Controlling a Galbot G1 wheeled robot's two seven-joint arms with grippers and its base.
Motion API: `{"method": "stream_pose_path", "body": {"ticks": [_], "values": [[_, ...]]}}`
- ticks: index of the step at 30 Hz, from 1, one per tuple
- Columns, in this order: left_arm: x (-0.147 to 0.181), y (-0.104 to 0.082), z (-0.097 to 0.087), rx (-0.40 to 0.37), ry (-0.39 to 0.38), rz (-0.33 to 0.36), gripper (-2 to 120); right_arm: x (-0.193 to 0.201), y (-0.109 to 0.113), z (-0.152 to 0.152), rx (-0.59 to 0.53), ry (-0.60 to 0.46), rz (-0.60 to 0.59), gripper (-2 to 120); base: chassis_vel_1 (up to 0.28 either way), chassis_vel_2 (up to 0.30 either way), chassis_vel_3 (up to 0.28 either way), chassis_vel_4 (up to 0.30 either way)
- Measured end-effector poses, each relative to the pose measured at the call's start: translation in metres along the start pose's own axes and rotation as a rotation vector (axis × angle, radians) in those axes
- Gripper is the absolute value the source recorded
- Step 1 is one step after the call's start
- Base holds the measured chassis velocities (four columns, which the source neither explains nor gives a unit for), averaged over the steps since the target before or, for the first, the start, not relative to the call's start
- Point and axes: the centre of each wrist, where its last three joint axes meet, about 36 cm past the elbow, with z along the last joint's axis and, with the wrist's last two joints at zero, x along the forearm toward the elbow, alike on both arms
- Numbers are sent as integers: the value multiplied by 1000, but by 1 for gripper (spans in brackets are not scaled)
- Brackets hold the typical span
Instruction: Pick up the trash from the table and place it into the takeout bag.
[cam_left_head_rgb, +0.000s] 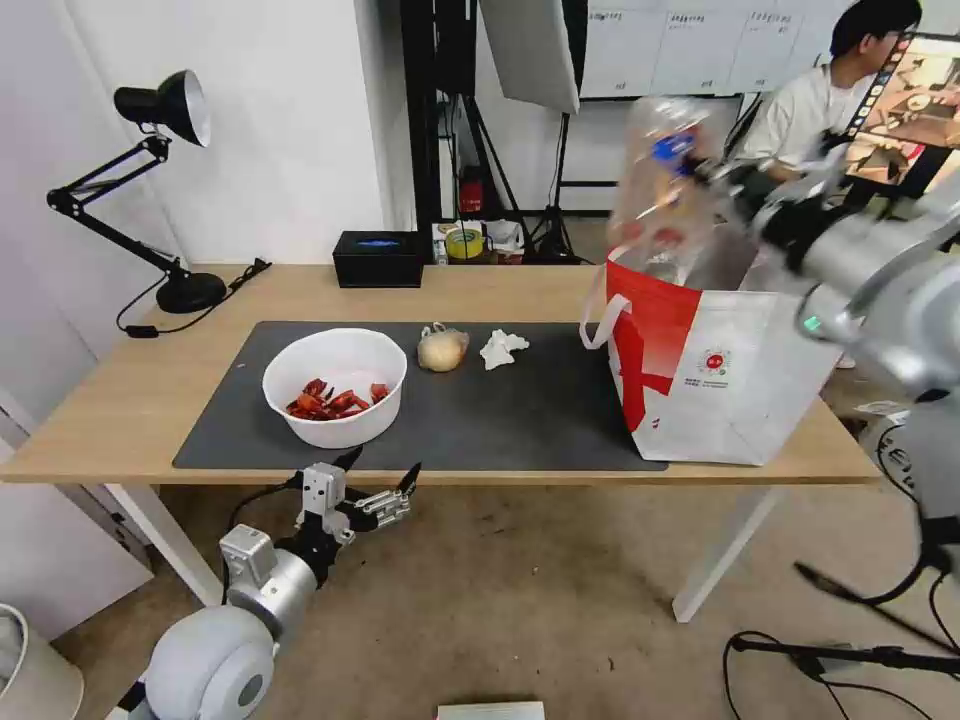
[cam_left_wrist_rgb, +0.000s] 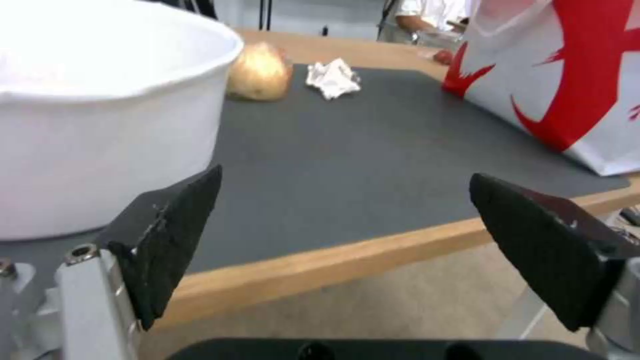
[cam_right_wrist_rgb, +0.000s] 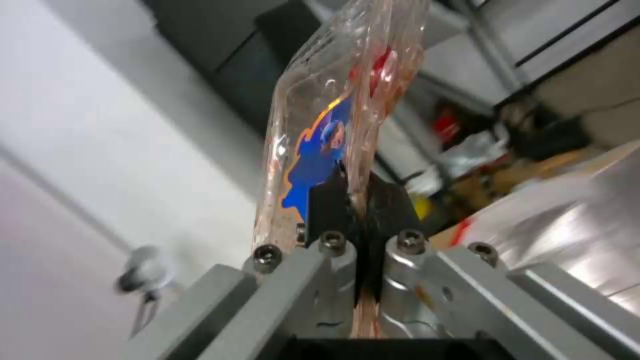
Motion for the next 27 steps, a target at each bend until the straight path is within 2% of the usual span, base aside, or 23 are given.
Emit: {"method": "stream_pose_path", "body": {"ticks": [7,9,10,13,15,17,21,27], "values": [[-2,-4,-2,6,1,20,100,-4,-18,-8,132,-59,96,0,0,0,0,0],[-2,-6,-5,14,5,30,100,-8,-27,2,246,-74,133,0,0,0,0,0],[-2,-6,-5,14,5,30,100,-8,-27,2,246,-74,133,0,0,0,0,0],[-2,-8,-7,17,3,38,100,-15,-39,22,369,-76,173,0,0,0,0,0],[-2,-8,-7,17,3,39,100,-17,-41,27,390,-74,179,0,0,0,0,0],[-2,-8,-7,18,4,40,100,-19,-49,41,460,-73,194,0,0,0,0,0],[-2,-11,-6,24,5,44,100,-20,-57,54,511,-60,206,0,0,0,0,0],[-1,-14,-5,34,4,44,100,-15,-64,64,513,-35,218,0,0,0,0,0]]}}
